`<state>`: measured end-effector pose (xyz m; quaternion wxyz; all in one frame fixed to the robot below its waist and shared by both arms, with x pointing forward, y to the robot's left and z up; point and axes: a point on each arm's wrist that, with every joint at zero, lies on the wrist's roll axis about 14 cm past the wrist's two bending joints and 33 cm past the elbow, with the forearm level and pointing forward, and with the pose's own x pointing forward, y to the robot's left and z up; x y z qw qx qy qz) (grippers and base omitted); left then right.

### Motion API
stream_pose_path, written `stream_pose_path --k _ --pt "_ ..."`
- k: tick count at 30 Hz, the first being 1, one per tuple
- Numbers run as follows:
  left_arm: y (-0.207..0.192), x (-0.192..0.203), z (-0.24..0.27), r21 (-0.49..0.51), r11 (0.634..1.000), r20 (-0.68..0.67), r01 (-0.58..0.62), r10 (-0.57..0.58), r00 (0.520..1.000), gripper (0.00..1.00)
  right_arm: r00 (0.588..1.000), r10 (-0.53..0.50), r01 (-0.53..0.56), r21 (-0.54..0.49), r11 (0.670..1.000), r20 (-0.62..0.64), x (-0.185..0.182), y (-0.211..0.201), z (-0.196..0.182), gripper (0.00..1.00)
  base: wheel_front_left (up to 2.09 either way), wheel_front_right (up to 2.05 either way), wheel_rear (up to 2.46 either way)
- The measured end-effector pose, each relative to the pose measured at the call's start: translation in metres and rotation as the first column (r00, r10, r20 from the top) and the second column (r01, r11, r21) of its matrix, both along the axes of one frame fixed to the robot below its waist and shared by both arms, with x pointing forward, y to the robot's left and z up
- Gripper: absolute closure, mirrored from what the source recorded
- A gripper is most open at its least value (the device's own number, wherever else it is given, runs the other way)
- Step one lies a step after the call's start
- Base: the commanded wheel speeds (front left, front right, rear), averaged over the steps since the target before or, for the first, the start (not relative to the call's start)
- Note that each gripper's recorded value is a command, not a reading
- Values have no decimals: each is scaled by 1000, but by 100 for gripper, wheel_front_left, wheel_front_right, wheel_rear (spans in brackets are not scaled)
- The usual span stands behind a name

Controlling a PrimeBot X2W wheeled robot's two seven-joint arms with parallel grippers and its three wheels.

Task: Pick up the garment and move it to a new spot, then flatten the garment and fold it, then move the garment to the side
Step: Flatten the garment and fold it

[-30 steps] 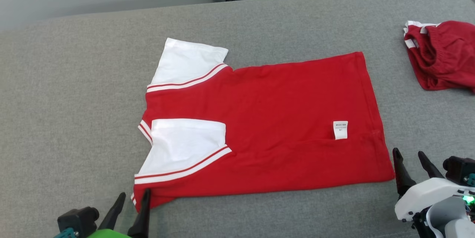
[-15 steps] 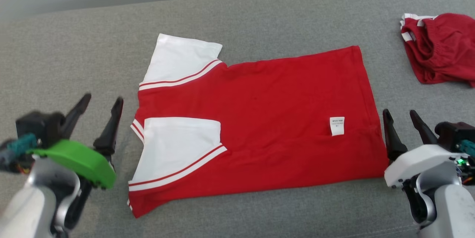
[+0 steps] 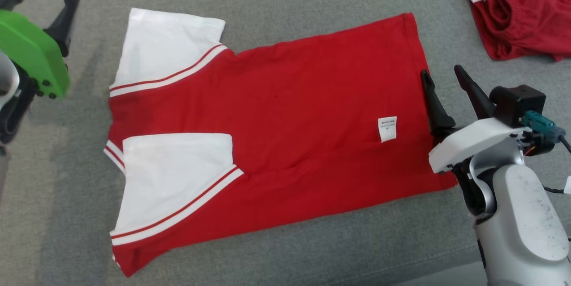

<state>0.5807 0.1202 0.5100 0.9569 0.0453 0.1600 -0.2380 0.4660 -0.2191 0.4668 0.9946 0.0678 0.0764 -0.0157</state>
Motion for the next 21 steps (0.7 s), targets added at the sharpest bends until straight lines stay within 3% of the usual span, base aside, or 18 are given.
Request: stream_pose_path --k 14,21 --pt "-37 31 -120 29 996 -299 89 -76 951 0 996 -37 35 -25 999 -83 11 -19 -46 0 0 0 0" --pt "-54 33 -144 15 992 -351 128 -115 929 0 993 -58 54 -42 998 -103 11 -29 -54 0 0 0 0"
